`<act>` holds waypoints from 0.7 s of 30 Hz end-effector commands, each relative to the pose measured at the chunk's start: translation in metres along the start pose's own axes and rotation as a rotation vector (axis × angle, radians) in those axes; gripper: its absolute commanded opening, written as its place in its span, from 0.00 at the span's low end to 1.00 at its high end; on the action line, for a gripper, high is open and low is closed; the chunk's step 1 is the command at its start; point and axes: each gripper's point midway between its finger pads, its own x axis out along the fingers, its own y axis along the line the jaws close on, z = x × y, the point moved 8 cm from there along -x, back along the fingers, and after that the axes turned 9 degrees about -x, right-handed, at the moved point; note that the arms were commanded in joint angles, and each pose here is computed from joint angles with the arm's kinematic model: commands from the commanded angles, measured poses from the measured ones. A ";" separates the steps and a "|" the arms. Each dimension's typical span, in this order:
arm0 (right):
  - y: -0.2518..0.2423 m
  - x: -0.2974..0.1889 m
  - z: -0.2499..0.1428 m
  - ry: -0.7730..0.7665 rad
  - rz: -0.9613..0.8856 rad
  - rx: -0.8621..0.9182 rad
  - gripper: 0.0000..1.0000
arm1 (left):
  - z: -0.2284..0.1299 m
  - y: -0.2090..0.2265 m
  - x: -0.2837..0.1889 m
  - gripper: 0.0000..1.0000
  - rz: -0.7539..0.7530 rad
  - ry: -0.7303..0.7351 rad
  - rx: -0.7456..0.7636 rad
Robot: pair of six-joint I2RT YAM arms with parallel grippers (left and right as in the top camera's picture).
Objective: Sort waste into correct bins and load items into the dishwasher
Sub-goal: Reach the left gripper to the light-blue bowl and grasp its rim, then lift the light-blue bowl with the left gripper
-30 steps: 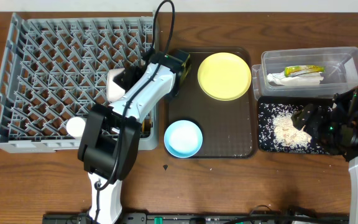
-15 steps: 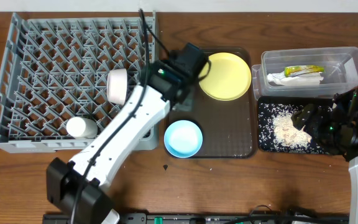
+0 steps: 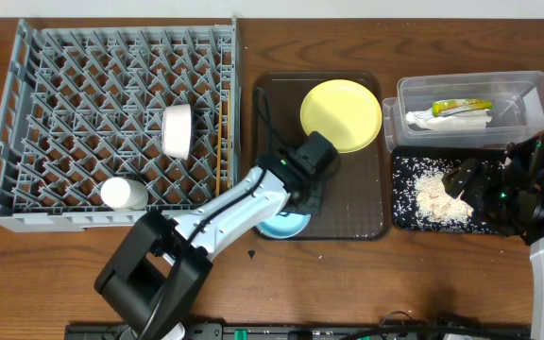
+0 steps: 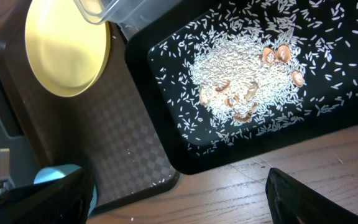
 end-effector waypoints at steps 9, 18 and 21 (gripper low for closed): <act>0.000 -0.005 0.001 -0.020 0.008 0.007 0.86 | -0.015 -0.062 -0.028 0.08 -0.314 0.053 0.184; 0.000 -0.005 0.001 -0.020 0.008 0.008 0.86 | 0.011 0.015 -0.058 0.43 0.094 -0.068 0.058; 0.000 -0.005 0.001 -0.020 0.008 0.007 0.87 | 0.011 0.032 -0.042 0.43 0.134 -0.027 0.024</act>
